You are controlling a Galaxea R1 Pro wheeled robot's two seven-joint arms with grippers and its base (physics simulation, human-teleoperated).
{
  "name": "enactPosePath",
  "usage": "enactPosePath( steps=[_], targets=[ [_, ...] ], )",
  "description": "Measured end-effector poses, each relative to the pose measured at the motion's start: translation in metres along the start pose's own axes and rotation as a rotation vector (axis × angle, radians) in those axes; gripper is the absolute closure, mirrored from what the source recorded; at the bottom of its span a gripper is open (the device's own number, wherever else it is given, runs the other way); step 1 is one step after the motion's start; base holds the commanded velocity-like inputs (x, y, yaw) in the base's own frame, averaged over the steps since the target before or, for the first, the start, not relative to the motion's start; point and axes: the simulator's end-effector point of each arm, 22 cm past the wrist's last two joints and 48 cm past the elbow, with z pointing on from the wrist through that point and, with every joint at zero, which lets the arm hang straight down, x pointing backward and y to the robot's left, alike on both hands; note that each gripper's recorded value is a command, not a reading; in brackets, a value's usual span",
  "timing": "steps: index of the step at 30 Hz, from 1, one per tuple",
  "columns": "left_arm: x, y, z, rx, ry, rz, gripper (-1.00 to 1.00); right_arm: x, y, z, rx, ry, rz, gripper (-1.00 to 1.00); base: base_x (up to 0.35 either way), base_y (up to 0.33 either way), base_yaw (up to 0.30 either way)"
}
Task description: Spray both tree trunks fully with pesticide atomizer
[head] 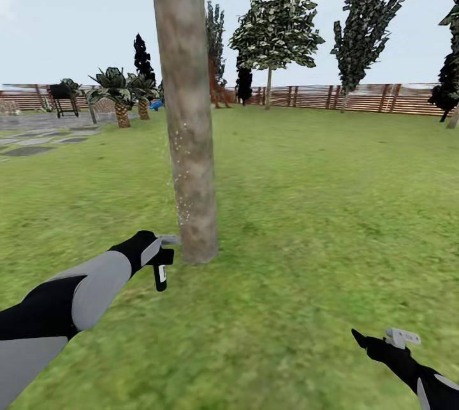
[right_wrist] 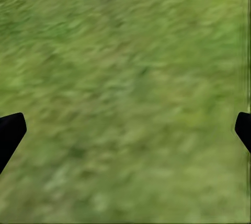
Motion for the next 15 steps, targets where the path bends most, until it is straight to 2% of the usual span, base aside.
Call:
enactPosePath(
  steps=[4, 15],
  targets=[
    [0.0, 0.0, 0.0, 0.0, 0.0, 0.0, 1.0, 0.0, -0.0003, 0.0, 0.001, 0.0, 0.0, -1.0, 0.0, -0.323, 0.095],
    [0.0, 0.0, 0.0, 0.0, 0.0, 0.0, 1.0, 0.0, -0.0003, -0.0001, 0.001, 0.0, 0.001, -1.0, 0.0, -0.323, 0.248]
  ],
)
